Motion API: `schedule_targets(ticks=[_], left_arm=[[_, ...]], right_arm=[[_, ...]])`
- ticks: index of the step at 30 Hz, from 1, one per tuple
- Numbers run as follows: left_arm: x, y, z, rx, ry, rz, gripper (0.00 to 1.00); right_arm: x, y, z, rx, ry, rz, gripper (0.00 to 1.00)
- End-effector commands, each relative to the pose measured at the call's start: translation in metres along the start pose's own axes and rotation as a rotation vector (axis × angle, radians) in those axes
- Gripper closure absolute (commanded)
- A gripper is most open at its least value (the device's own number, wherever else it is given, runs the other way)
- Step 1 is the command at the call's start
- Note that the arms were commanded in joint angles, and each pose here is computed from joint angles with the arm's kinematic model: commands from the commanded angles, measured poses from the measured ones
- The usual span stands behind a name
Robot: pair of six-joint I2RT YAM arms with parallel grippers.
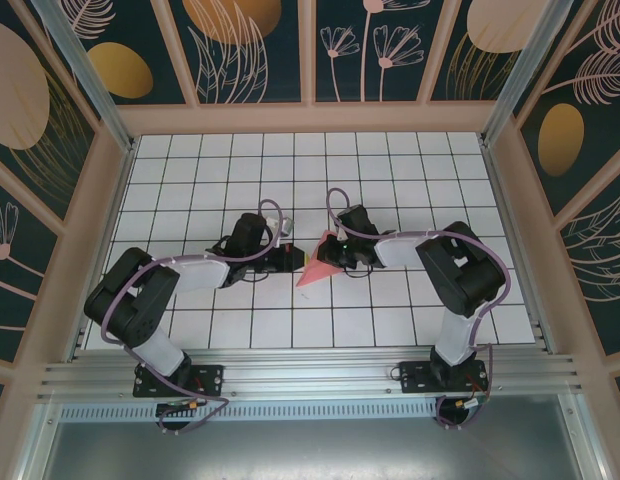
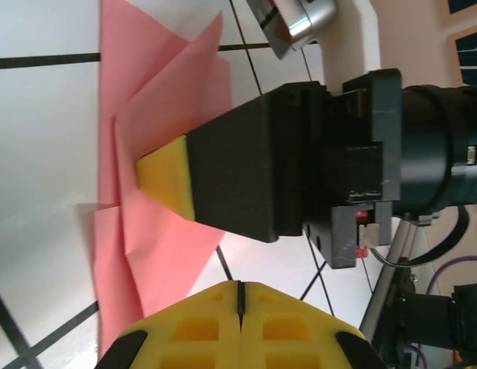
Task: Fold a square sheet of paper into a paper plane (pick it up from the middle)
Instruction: Fourth fold the wing at the center of the table.
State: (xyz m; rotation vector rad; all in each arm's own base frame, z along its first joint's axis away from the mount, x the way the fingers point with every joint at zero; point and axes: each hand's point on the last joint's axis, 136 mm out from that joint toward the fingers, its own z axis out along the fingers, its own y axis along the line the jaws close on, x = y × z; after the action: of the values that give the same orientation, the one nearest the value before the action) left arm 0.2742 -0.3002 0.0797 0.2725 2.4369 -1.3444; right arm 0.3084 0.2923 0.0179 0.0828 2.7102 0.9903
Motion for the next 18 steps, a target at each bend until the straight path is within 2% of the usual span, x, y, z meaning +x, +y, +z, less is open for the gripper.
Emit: schedule_targets(ticks=[1, 5, 6, 13, 18], left_arm=[[0.020, 0.000, 0.005, 0.048, 0.077, -0.035, 0.99], [0.030, 0.002, 0.015, 0.044, 0.113, -0.028, 0.99], [0.034, 0.012, 0.020, 0.022, 0.126, -0.044, 0.99], [0.037, 0.024, 0.027, -0.013, 0.138, -0.040, 0.99], [0.037, 0.043, 0.028, -0.114, 0.136, -0.018, 0.99]], right_arm=[[0.007, -0.022, 0.008, 0.076, 0.030, 0.015, 0.89], [0.007, -0.021, 0.007, 0.077, 0.030, 0.014, 0.89], [0.007, -0.021, 0.007, 0.077, 0.030, 0.013, 0.89], [0.007, -0.022, 0.006, 0.079, 0.030, 0.015, 0.89], [0.008, -0.022, 0.007, 0.079, 0.032, 0.016, 0.89]])
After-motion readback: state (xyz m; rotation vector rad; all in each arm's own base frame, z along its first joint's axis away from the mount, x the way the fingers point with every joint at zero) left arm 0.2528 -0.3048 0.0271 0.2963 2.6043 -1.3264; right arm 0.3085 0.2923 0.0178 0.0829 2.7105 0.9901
